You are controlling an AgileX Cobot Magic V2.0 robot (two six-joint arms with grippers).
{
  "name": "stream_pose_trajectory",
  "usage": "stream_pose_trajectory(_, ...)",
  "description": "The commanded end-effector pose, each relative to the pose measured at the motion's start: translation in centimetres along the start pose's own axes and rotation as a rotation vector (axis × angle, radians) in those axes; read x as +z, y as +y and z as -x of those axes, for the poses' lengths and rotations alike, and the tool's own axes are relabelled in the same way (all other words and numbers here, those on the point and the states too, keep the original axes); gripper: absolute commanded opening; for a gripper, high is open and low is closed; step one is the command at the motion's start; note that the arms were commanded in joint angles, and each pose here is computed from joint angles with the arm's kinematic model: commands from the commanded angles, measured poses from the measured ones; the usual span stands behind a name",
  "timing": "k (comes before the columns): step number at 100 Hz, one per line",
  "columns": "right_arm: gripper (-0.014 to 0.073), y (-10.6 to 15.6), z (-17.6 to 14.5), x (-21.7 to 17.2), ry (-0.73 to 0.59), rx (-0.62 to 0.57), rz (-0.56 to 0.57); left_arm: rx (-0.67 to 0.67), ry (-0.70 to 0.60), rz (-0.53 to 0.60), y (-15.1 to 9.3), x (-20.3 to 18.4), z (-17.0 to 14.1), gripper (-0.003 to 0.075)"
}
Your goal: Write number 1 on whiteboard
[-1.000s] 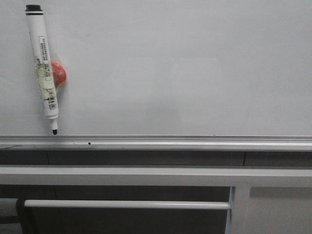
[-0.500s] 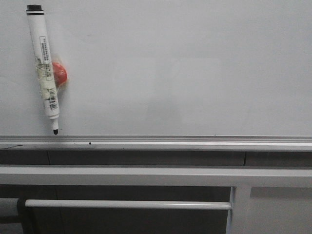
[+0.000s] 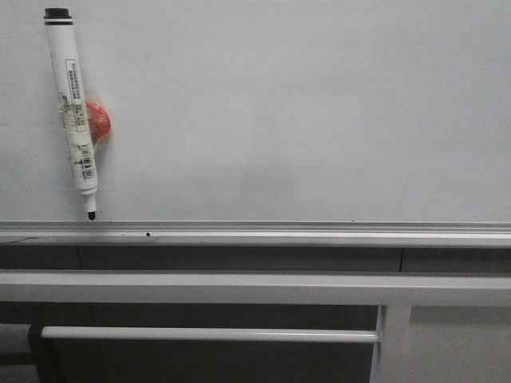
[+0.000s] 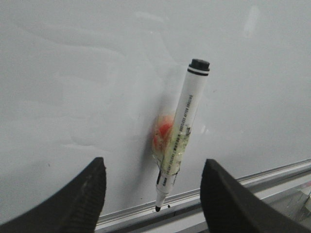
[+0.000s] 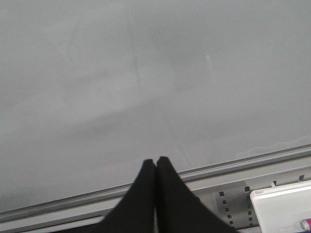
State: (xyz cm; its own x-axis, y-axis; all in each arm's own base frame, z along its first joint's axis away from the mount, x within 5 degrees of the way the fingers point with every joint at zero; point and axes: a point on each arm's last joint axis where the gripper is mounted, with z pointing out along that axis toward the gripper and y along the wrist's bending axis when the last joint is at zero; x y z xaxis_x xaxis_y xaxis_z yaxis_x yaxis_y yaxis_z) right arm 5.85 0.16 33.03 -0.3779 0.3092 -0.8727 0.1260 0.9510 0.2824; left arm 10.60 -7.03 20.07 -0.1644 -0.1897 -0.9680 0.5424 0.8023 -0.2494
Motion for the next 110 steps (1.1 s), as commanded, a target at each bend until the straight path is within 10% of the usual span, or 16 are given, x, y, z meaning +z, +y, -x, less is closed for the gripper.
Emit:
stream_pose_trajectory(1, -0.0064, 0.4, 1.4, -0.3, -0.084, -0.006, 0.022, -0.003, -0.086, -0.055, -0.5, 0.9, 0.6, 0.0387)
stream_pose_trajectory(110, -0.0064, 0.4, 1.4, -0.3, -0.082, -0.006, 0.021, -0.031, -0.144, -0.017, -2.4, 7.0, -1.4, 0.0386)
